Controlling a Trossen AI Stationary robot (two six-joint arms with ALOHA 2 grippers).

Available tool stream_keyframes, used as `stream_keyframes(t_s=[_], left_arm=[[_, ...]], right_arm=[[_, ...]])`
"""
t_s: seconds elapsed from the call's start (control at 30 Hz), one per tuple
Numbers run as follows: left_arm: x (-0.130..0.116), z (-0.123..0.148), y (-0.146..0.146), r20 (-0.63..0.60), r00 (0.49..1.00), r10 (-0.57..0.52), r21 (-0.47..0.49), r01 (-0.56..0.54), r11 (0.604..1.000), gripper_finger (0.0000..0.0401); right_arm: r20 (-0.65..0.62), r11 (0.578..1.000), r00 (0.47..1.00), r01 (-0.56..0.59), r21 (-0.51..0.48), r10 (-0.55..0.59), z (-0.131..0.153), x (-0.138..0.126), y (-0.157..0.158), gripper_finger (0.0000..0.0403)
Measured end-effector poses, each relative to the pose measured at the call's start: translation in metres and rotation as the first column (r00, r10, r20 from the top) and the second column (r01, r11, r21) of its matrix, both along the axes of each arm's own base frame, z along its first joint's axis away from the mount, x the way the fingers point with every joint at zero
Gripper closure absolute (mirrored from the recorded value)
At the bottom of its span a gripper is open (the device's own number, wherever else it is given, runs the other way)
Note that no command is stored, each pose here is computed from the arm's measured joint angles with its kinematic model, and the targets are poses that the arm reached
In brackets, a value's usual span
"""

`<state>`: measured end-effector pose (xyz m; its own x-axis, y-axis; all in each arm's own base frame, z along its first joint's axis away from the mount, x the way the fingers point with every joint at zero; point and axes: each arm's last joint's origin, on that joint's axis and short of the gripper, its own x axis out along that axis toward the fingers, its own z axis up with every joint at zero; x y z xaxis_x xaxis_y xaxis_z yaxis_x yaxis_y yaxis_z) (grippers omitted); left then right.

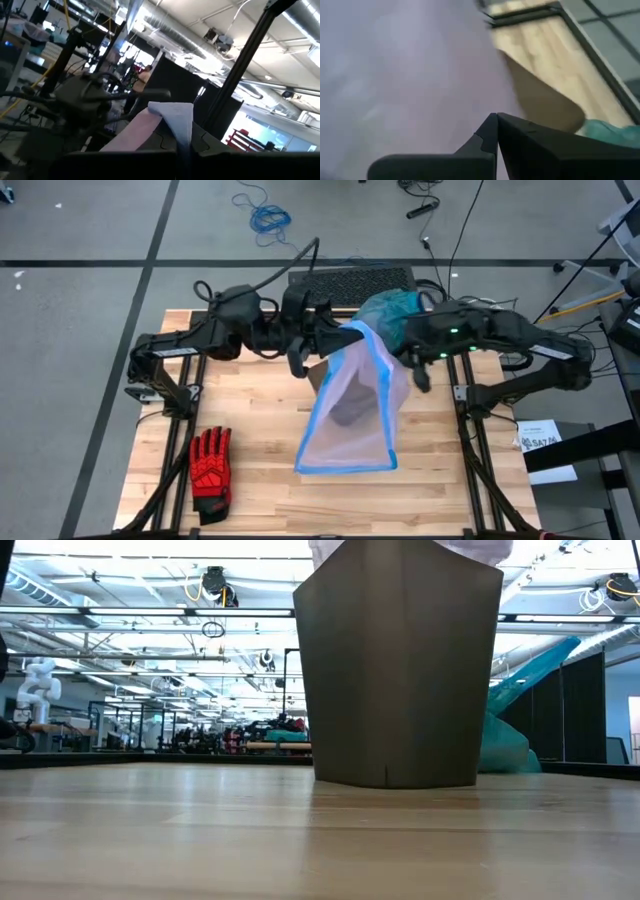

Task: Place trash/remove bag and relplace
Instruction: Put the pink trash bag into the trash bin

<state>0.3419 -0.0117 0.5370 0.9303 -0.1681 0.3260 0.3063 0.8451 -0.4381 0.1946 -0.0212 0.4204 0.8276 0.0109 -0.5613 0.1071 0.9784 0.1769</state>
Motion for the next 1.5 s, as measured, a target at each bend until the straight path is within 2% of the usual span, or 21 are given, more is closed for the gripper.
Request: stream_keyframes(t_s=[0.1,0.17,0.23,0.33,0.5,0.57,0.67,0.77,0.87,0.97,1.07,1.27,1.5], left_arm=[[0.001,-0.003,0.000,-0.028,1.000,0.000,0.001,0.000,1.000,0.0401],[0.002,-0.005,0.000,-0.047,0.999,-0.001,-0.001,0.001,1.000,0.0401],[0.002,-0.005,0.000,-0.047,0.999,-0.001,-0.001,0.001,1.000,0.0401],[-0.002,-0.003,0.000,-0.047,0.999,0.000,0.001,0.000,1.000,0.0401],[-0.007,0.001,0.000,-0.037,0.999,0.006,0.017,-0.006,1.000,0.0401],[-0.007,0.001,0.001,-0.042,0.999,0.009,0.017,-0.008,1.000,0.0401],[-0.010,0.002,0.002,-0.042,0.999,0.010,0.017,-0.009,1.000,0.0401],[-0.012,0.004,0.004,-0.037,0.999,0.015,0.017,-0.015,1.000,0.0401],[-0.013,0.003,0.004,-0.056,0.998,0.015,0.018,-0.014,1.000,0.0401],[-0.013,0.002,0.004,-0.066,0.998,0.016,0.018,-0.014,1.000,0.0401],[-0.013,0.001,0.003,-0.070,0.997,0.016,0.018,-0.015,1.000,0.0401],[-0.012,0.001,0.003,-0.075,0.997,0.018,0.018,-0.017,1.000,0.0401],[-0.011,-0.005,0.002,-0.134,0.990,0.034,0.016,-0.032,0.999,0.0401]], right_arm=[[-0.047,0.998,0.997,0.053,-0.033,-0.055,-0.010,0.020,-0.004,0.0403],[-0.076,0.994,0.994,0.070,-0.084,-0.076,-0.014,0.022,-0.005,0.0403],[-0.090,0.991,0.993,0.065,-0.117,-0.076,-0.008,0.012,-0.005,0.0403],[-0.043,0.989,0.997,0.057,-0.139,-0.064,0.014,-0.011,-0.002,0.0403],[0.033,0.994,0.999,-0.005,-0.111,0.009,0.043,-0.048,0.006,0.0403],[0.000,0.994,0.998,-0.058,-0.097,0.059,0.044,-0.061,0.011,0.0403],[-0.124,0.993,0.987,-0.109,-0.045,0.103,0.034,-0.068,0.020,0.0403],[-0.156,0.990,0.978,-0.142,-0.022,0.137,0.026,-0.056,0.028,0.0403],[-0.105,0.987,0.983,-0.154,-0.041,0.149,0.018,-0.032,0.033,0.0403],[-0.154,0.987,0.977,-0.156,-0.043,0.147,0.000,-0.012,0.034,0.0403],[-0.250,0.992,0.963,-0.116,-0.053,0.099,-0.024,0.010,0.029,0.0403],[-0.206,0.998,0.977,-0.055,-0.035,0.047,-0.039,0.041,0.021,0.0403],[-0.326,0.999,0.945,-0.039,-0.006,0.034,-0.074,0.066,0.021,0.0403]])
